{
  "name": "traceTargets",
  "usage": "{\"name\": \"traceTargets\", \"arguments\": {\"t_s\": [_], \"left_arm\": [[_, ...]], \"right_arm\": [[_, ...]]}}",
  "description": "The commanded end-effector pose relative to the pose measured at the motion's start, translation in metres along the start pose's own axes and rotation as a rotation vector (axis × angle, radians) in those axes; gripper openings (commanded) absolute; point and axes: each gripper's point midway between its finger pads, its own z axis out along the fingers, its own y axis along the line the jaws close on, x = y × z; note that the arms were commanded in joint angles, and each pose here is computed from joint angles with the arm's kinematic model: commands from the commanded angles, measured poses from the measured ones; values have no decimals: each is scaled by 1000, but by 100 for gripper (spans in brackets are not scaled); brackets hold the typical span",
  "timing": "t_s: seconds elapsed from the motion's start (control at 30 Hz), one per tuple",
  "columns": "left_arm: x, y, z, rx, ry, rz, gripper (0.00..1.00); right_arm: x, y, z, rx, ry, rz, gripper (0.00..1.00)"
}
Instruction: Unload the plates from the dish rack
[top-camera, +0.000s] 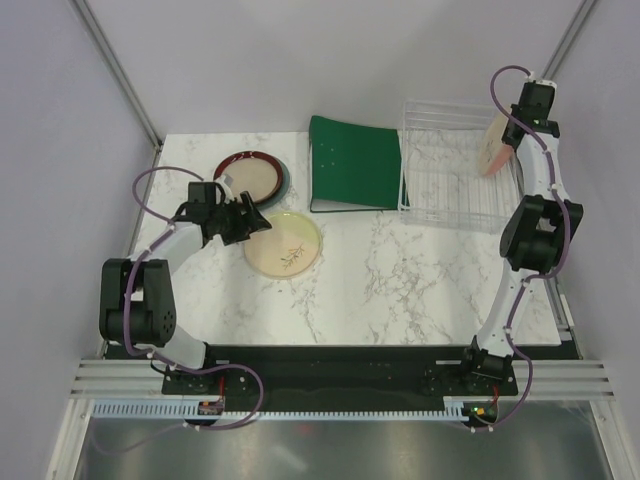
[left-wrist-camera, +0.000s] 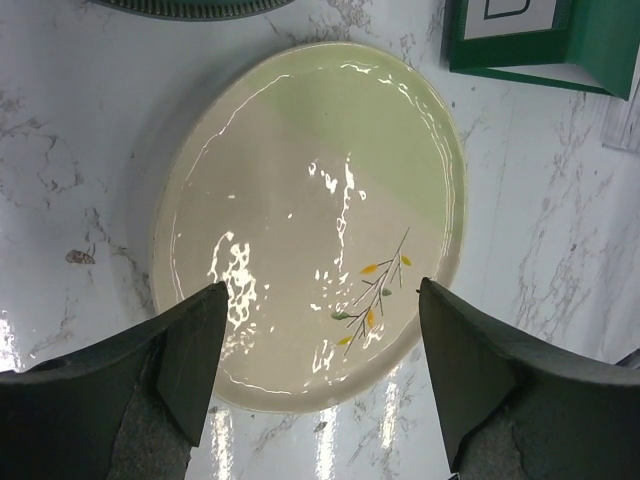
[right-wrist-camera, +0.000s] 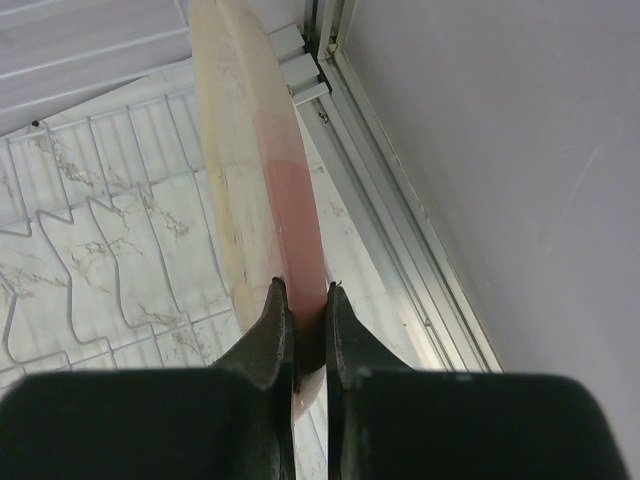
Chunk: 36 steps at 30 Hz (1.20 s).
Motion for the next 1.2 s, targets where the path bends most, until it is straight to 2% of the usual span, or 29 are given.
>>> {"name": "traceTargets", "arguments": {"t_s": [0.0, 0.13, 0.17, 0.33, 0.5, 0.77, 0.83, 0.97, 1.0, 1.17], "left_arm": [[-18, -23, 1, 72, -41, 35, 84], [-17, -30, 0, 80, -43, 49, 84], [-16, -33, 1, 82, -43, 57, 100], [-15, -45, -3, 104, -52, 74, 100], [-14, -55, -6, 126, -52, 88, 100], [-11, -67, -12, 149, -56, 112, 100], [-13, -69, -14, 148, -65, 114, 100], [-16, -80, -18, 187, -74, 115, 100], [-16, -84, -18, 201, -72, 118, 100], [-13, -105, -22, 308, -71, 106, 100]], "right_arm": [[-8, 11, -9, -57, -47, 93, 0], [-33, 6, -36, -57, -126, 121, 0], [-38, 3, -42, -52, -141, 118, 0], [-73, -15, -79, -4, -233, 110, 0], [-85, -34, -100, 99, -271, 74, 0], [-99, -26, -135, 178, -324, 24, 0], [-105, -27, -152, 165, -349, 35, 0], [-100, -9, -186, 20, -371, 101, 0], [-107, -6, -208, -22, -411, 122, 0], [-101, 15, -263, -189, -440, 160, 0]]}}
